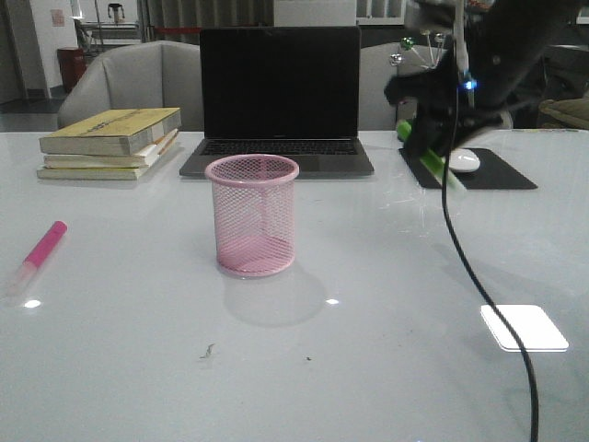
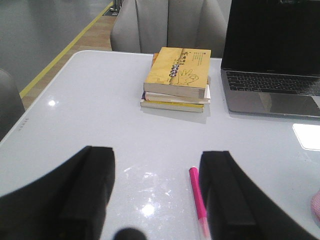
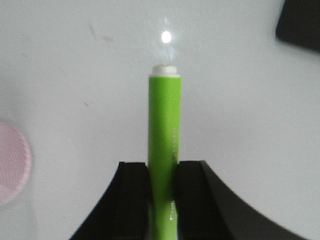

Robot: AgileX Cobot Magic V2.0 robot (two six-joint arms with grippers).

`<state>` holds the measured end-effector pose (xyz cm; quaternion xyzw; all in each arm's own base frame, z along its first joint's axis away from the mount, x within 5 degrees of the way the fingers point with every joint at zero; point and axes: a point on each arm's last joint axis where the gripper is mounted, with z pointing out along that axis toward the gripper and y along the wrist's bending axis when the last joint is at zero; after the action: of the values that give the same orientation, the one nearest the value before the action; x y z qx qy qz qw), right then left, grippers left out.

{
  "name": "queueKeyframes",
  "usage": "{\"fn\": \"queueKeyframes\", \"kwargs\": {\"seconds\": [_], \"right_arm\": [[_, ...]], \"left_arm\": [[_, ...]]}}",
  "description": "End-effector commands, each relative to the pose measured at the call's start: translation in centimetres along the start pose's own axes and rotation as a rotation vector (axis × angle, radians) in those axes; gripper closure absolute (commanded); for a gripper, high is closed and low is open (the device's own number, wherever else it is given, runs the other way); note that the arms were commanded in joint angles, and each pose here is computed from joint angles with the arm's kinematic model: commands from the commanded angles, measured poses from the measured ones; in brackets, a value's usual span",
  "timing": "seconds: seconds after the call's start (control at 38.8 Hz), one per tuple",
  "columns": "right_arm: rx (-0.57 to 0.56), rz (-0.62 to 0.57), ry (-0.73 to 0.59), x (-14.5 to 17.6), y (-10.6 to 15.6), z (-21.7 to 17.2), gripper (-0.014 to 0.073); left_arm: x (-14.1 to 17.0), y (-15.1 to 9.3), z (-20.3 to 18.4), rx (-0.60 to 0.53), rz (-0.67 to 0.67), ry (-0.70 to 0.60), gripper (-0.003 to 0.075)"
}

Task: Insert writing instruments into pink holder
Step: 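Lift the green marker upright and carry it above the pink holder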

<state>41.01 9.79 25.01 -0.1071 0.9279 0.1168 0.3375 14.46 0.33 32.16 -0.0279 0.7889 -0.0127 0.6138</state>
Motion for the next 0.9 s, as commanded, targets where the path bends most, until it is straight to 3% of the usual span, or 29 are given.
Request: {"fn": "queueKeyframes", "kwargs": {"seconds": [0.0,0.21,0.41,0.67,0.88], "right_arm": [[-0.023,-0.044,-0.264,-3.7,2.8,-5.9,0.0538],[-0.089,-0.114,-0.477,-4.5,7.7,-9.6,0.0538],[-0.130,-0.141,-0.690,-2.3,12.1,-8.8,0.0538],[-0.131,-0.162,-0.794,0.3,14.7,-4.8,0.0538],[-0.121,-0.176,-0.729,1.5,14.9,-1.7,0.0538]], "left_arm": [[-1.7,-0.1,-0.2,0.006,-0.011,-0.099,0.0273],[-1.7,-0.1,-0.2,0.006,-0.011,-0.099,0.0273],[-1.7,-0.1,-0.2,0.006,-0.011,-0.099,0.0273],[-1.7,-0.1,-0.2,0.006,-0.011,-0.099,0.0273],[-1.7,-0.1,-0.2,0.006,-0.011,-0.099,0.0273]]}}
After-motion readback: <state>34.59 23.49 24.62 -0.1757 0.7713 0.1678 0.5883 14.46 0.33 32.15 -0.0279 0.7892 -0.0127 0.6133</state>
